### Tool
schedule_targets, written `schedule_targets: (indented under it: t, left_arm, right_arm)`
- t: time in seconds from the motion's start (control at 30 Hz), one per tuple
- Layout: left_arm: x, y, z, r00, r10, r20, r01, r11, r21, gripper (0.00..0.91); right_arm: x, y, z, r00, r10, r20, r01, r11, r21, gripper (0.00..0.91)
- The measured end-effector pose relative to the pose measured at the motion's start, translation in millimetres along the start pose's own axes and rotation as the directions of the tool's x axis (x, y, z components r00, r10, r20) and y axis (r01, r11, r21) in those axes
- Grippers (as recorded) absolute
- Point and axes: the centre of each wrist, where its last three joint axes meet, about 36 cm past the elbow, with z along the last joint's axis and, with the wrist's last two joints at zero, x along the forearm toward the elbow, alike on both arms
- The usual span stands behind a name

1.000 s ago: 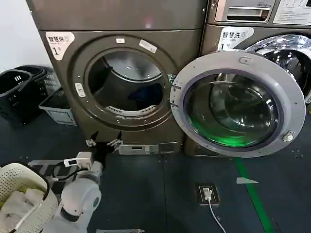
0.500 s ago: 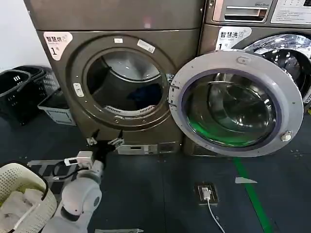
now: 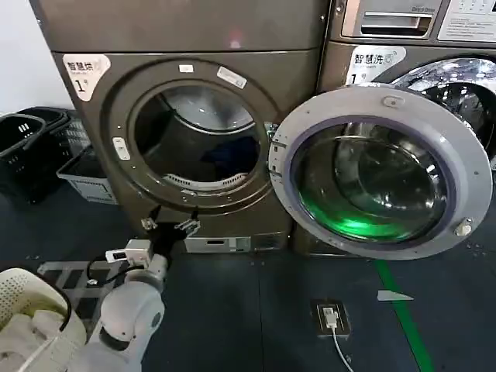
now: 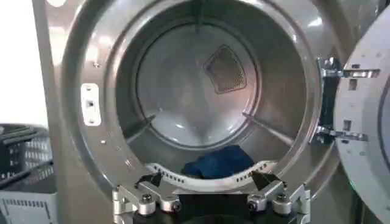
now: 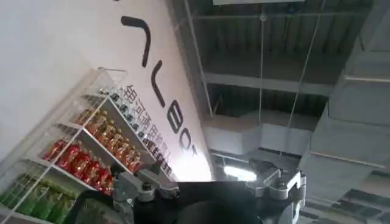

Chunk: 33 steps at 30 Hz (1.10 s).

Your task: Grasp the clothes from the dryer.

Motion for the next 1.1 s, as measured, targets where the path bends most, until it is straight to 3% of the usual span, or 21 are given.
schedule_targets:
  t: [1.1]
  left_arm:
    - [-4.5, 0.5, -3.2, 1.000, 0.009, 0.009, -0.009, 1.000, -0.008, 0.907]
  right_arm:
    - [-0.9, -5.6, -10.0, 1.000, -0.005, 0.018, 0.006, 1.000, -0.014, 0.907]
